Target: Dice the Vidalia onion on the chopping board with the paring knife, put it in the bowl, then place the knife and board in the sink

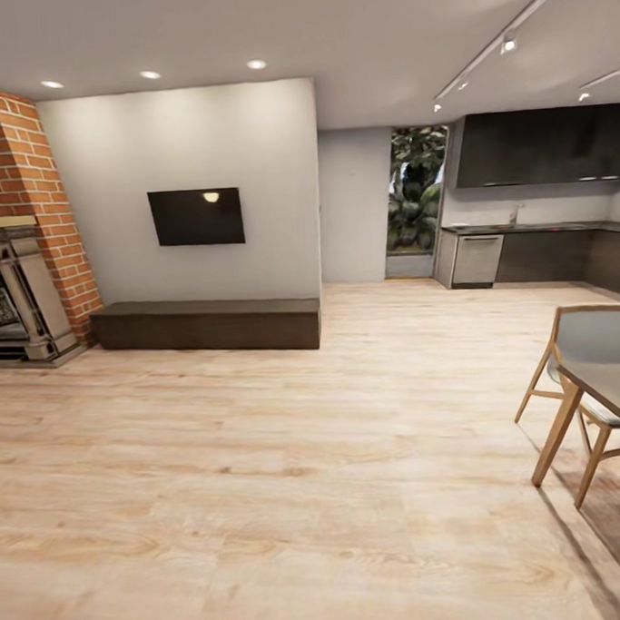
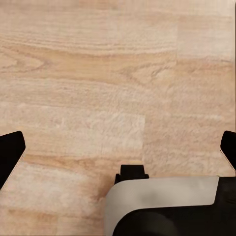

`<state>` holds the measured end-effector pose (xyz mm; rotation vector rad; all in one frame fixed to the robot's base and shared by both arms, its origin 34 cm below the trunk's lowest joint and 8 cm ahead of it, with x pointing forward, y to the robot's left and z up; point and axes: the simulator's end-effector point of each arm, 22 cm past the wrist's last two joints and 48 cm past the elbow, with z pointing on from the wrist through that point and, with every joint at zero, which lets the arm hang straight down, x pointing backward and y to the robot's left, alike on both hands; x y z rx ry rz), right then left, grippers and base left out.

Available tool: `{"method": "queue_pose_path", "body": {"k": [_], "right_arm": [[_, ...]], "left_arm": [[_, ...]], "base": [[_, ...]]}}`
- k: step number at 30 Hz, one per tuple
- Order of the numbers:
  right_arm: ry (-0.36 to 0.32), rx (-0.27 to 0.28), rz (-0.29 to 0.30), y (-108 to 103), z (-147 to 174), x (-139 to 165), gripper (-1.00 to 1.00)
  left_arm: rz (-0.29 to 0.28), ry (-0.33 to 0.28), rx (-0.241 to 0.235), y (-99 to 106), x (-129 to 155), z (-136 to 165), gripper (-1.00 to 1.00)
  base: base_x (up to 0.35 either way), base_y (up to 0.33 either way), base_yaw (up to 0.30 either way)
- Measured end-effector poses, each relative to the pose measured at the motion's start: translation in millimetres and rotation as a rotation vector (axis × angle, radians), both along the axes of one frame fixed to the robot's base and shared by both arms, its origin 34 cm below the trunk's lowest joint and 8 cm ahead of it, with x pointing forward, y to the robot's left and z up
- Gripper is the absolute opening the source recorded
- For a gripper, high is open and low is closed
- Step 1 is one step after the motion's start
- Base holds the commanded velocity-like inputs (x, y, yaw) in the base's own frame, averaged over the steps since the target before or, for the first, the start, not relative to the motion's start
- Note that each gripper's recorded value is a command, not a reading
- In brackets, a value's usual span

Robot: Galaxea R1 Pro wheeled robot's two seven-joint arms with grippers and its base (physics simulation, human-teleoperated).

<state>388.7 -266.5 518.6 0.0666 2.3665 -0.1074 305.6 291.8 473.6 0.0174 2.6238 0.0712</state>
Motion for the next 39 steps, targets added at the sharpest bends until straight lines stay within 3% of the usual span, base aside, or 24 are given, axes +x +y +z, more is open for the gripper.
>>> {"method": "queue_pose_path", "body": {"k": [22,39], "right_arm": [[0.0,0.0,0.0,0.0,-0.1,-0.1,1.0],[0.001,0.0,0.0,0.1,-0.1,-0.1,1.0]], "left_arm": [[0.0,0.001,0.001,1.1,-0.3,0.0,1.0],[0.0,0.001,0.001,1.2,-0.4,-0.1,1.0]], "base": [[0.318,0.0,-0.213],[0.319,0.0,-0.015]]}}
